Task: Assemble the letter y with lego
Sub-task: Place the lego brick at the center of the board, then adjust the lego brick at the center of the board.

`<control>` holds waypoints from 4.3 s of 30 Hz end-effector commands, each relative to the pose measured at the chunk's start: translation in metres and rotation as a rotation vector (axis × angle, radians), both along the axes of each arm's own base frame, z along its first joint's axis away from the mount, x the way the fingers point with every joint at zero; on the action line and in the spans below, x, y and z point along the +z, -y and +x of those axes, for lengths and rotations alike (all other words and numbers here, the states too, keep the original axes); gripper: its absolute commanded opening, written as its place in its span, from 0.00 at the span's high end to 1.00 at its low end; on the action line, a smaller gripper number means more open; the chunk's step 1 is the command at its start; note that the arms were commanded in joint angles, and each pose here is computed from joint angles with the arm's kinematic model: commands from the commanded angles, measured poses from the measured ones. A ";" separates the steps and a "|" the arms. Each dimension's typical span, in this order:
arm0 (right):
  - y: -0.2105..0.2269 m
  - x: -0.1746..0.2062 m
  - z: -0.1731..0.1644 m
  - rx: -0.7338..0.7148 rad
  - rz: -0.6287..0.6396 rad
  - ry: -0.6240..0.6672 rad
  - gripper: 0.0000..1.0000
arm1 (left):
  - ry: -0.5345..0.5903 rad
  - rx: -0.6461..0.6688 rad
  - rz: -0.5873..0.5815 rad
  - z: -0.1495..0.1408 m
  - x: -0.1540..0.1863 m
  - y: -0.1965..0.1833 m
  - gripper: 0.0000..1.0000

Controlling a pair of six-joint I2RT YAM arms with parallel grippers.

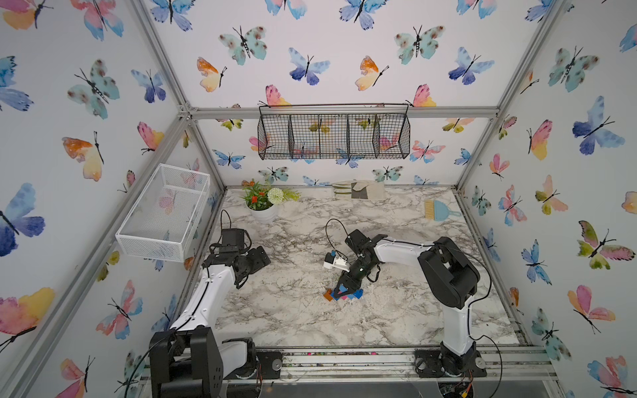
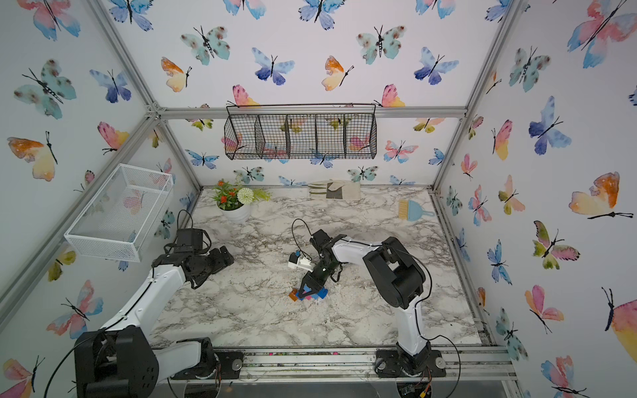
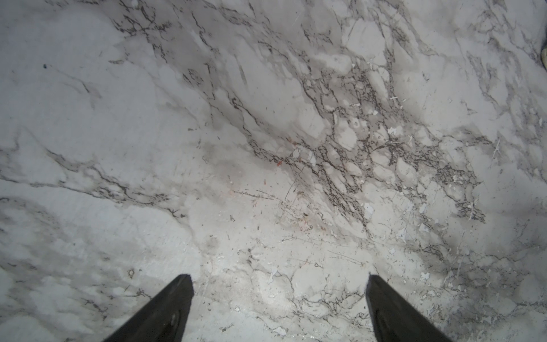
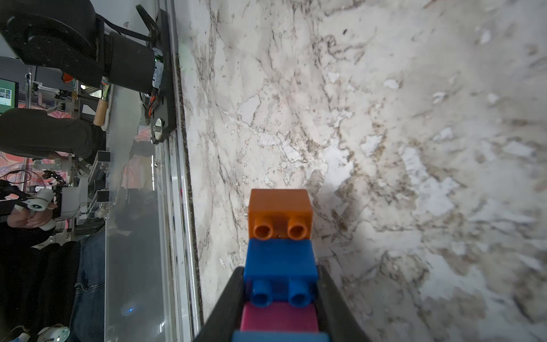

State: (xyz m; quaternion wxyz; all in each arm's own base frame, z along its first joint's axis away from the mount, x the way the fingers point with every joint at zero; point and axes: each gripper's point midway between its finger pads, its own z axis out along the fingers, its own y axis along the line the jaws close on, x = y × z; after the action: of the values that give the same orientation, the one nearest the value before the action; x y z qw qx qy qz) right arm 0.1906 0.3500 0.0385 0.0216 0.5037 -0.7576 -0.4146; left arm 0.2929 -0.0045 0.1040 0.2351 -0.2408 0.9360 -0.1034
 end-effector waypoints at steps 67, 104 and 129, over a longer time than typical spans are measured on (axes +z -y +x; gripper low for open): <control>0.074 0.017 0.056 -0.380 -0.419 0.528 0.31 | -0.012 -0.010 -0.010 -0.003 -0.005 0.002 0.08; 0.087 -0.008 0.106 -0.604 -0.690 0.604 0.31 | -0.010 -0.012 -0.012 -0.003 -0.005 0.002 0.08; 0.083 0.006 0.120 -0.674 -0.700 0.621 0.28 | -0.009 -0.011 -0.010 -0.003 -0.005 0.002 0.08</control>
State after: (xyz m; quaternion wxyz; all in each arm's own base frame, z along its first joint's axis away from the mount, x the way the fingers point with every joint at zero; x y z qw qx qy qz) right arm 0.3079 0.2721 0.0328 -0.1651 0.3101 -0.9357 0.0331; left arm 0.2943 -0.0059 0.1044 0.2367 -0.2392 0.9355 -0.1080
